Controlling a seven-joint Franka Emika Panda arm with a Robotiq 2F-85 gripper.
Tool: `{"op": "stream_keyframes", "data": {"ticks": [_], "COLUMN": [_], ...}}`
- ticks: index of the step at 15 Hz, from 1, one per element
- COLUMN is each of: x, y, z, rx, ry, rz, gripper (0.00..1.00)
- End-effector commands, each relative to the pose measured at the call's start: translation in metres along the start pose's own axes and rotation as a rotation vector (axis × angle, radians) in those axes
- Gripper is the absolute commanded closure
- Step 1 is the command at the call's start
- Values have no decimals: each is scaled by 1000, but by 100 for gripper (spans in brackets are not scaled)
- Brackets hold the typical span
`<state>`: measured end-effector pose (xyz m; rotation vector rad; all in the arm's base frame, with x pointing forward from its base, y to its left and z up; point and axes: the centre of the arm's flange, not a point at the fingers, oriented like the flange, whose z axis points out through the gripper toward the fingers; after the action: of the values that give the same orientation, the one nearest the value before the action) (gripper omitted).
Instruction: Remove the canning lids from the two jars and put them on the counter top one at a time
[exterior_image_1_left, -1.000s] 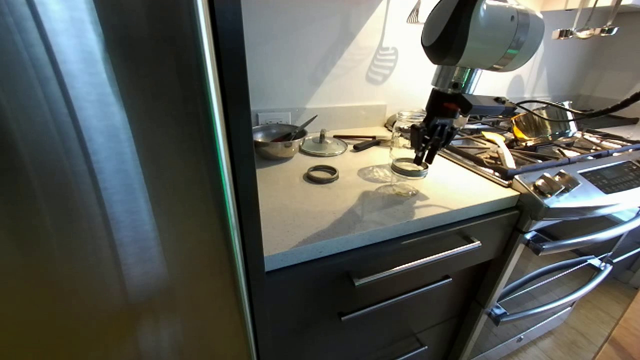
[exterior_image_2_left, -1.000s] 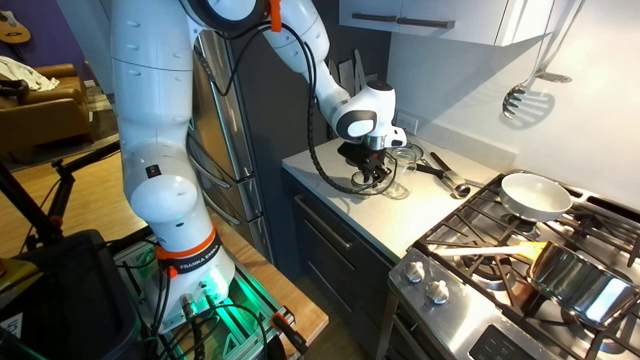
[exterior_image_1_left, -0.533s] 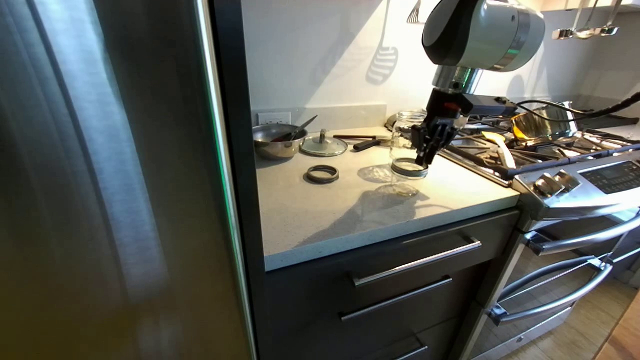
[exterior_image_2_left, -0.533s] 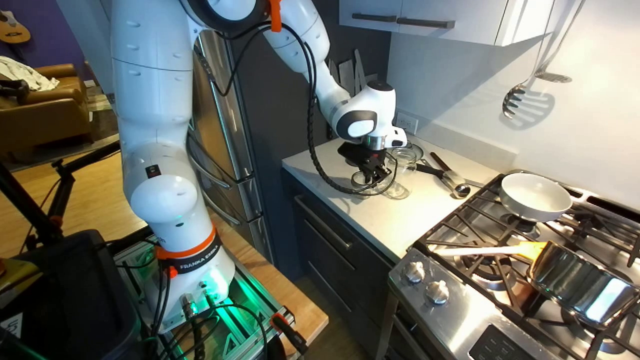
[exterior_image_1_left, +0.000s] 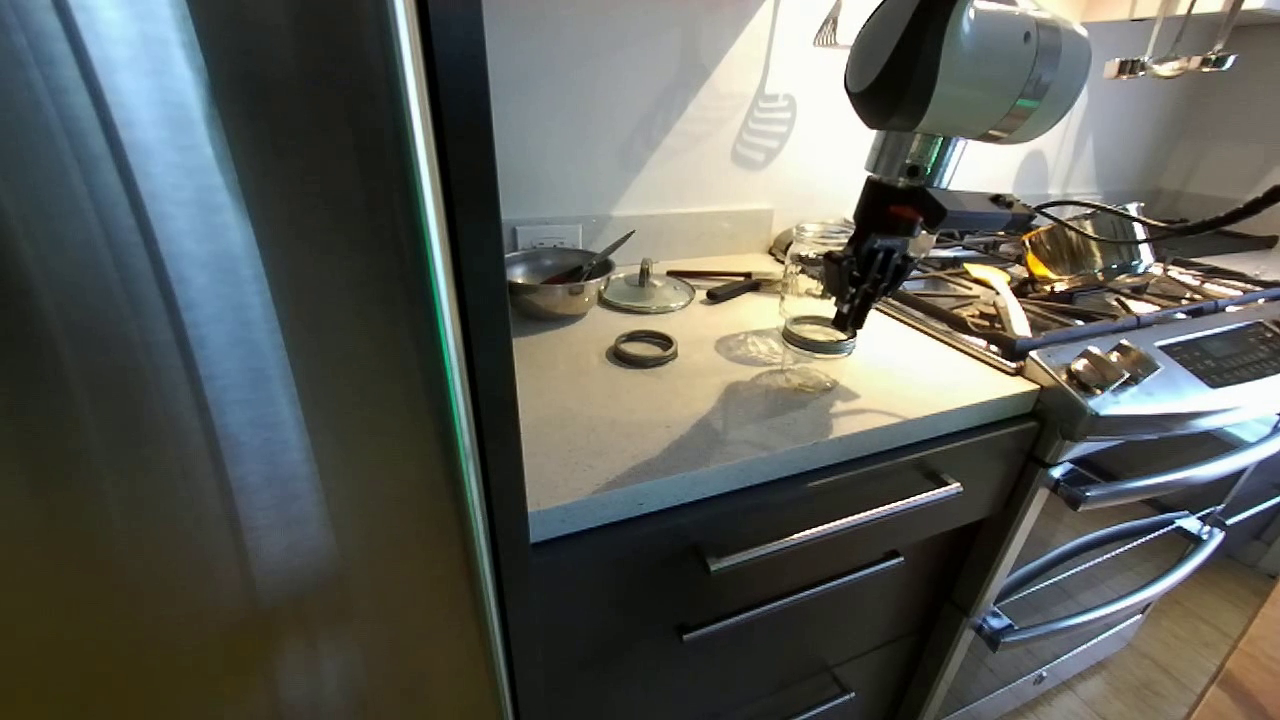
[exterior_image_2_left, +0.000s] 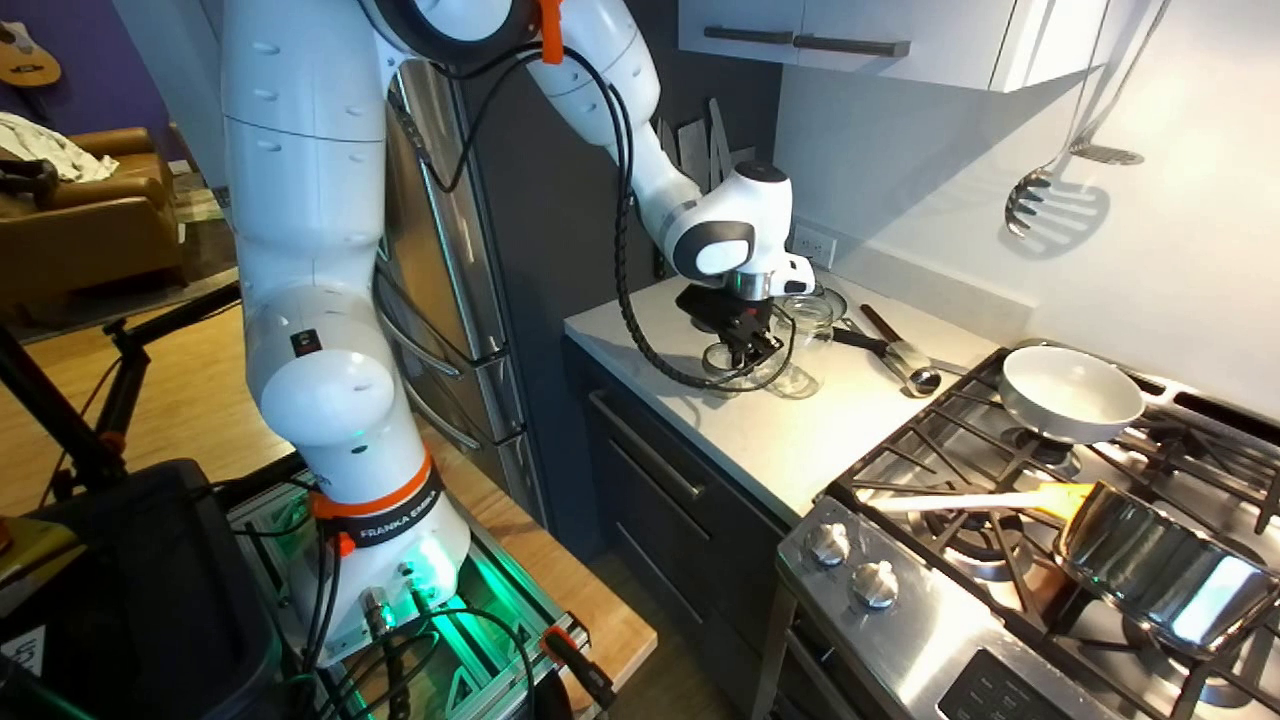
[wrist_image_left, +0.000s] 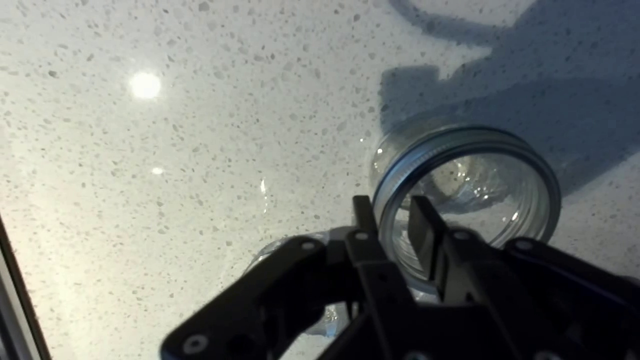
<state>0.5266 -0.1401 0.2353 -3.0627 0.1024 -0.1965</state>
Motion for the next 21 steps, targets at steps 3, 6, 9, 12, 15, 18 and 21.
{"op": "stream_keyframes", "data": {"ticks": [3, 6, 9, 12, 15, 18, 21], "x": [-1, -1, -1, 0, 0, -1, -1], "y": [4, 3, 2, 1, 0, -1, -3], "z": [3, 3, 3, 3, 3, 1, -2], "rx": [15, 15, 14, 14, 13, 11, 8], "ry": [-3, -2, -2, -2, -2, 0, 3], "rz": [-4, -5, -7, -8, -9, -10, -12], "gripper": [77, 80, 83, 90, 90, 93, 95]}}
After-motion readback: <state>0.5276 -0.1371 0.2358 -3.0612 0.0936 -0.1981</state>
